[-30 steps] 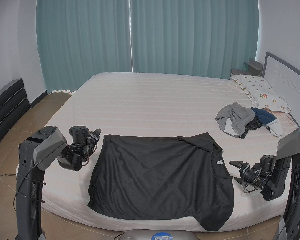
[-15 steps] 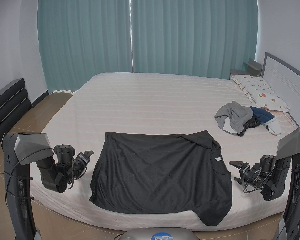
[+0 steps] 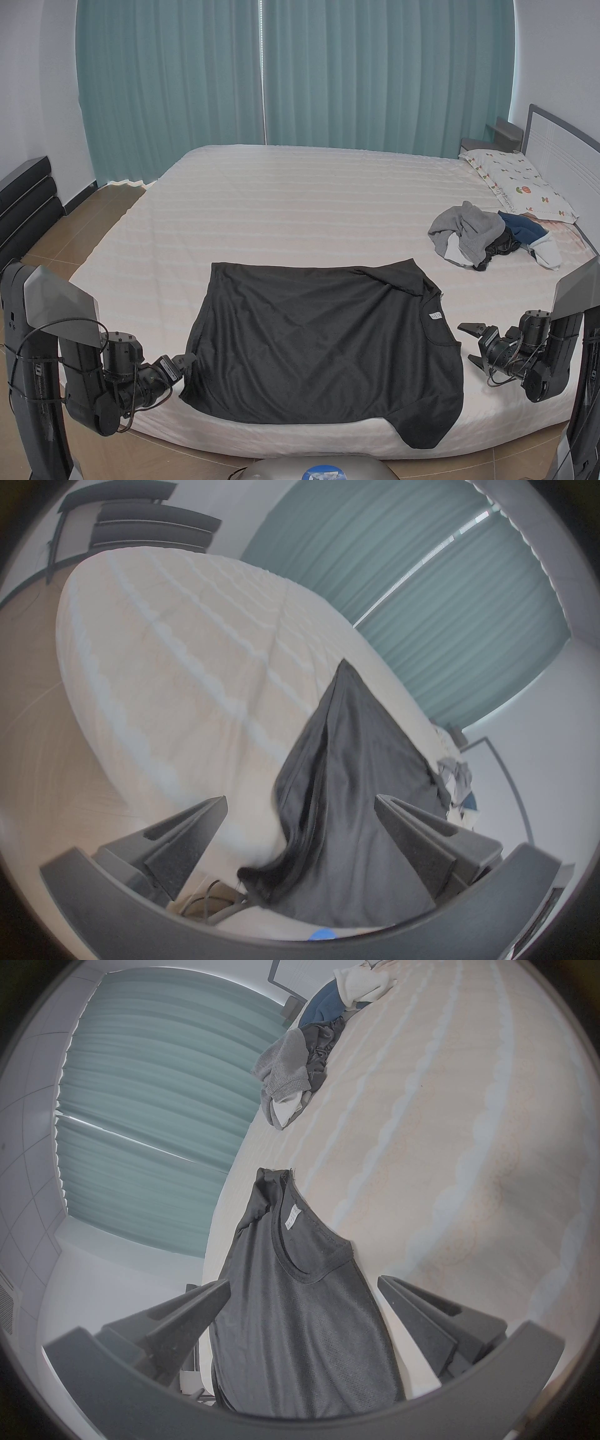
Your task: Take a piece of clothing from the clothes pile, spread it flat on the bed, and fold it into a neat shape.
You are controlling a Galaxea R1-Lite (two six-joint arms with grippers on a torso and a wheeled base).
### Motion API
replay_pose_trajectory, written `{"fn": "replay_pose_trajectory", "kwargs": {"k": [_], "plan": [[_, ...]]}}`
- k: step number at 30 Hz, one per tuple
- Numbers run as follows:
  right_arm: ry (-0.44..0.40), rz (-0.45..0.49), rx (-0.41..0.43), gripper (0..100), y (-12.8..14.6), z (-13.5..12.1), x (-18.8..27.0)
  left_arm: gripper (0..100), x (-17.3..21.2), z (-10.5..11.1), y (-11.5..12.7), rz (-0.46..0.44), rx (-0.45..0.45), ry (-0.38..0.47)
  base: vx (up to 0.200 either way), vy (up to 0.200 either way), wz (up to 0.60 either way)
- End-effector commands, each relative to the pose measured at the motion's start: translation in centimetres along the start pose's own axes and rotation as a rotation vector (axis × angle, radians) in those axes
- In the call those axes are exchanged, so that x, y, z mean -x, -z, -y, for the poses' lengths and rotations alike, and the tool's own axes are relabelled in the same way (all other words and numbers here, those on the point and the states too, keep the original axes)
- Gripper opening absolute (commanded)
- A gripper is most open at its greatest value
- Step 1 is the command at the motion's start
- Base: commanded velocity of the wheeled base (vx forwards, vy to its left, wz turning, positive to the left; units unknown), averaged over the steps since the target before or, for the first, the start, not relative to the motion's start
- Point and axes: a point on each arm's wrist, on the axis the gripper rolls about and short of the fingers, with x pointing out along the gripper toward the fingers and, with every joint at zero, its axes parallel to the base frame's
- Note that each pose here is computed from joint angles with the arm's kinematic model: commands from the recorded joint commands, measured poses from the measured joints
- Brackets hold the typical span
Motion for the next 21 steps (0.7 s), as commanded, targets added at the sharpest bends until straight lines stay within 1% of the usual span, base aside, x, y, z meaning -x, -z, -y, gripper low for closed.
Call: {"fn": "replay_pose_trajectory", "kwargs": {"k": [1, 12, 18, 19, 21], "plan": [[-0.010, 0.006, 0.005, 100, -0.1, -0.1, 0.0, 100, 1.1, 0.1, 2.0, -0.083, -0.051, -0.019, 0.000, 0.000, 0.00], [-0.011, 0.005, 0.006, 100, 0.0, -0.1, 0.0, 100, 0.8, 0.1, 3.0, -0.109, -0.078, -0.034, 0.000, 0.000, 0.00], [-0.011, 0.005, 0.007, 100, 0.0, -0.1, 0.0, 100, 0.9, -0.1, 3.2, -0.119, -0.116, -0.042, 0.000, 0.000, 0.00], [-0.011, 0.005, 0.007, 100, 0.0, -0.1, 0.0, 0, 1.1, -0.1, 3.2, -0.121, -0.121, -0.045, 0.000, 0.000, 0.00], [-0.010, 0.006, 0.007, 100, 0.0, -0.1, 0.0, 0, 1.3, -0.3, 3.2, -0.124, -0.130, -0.051, 0.000, 0.000, 0.00]]}}
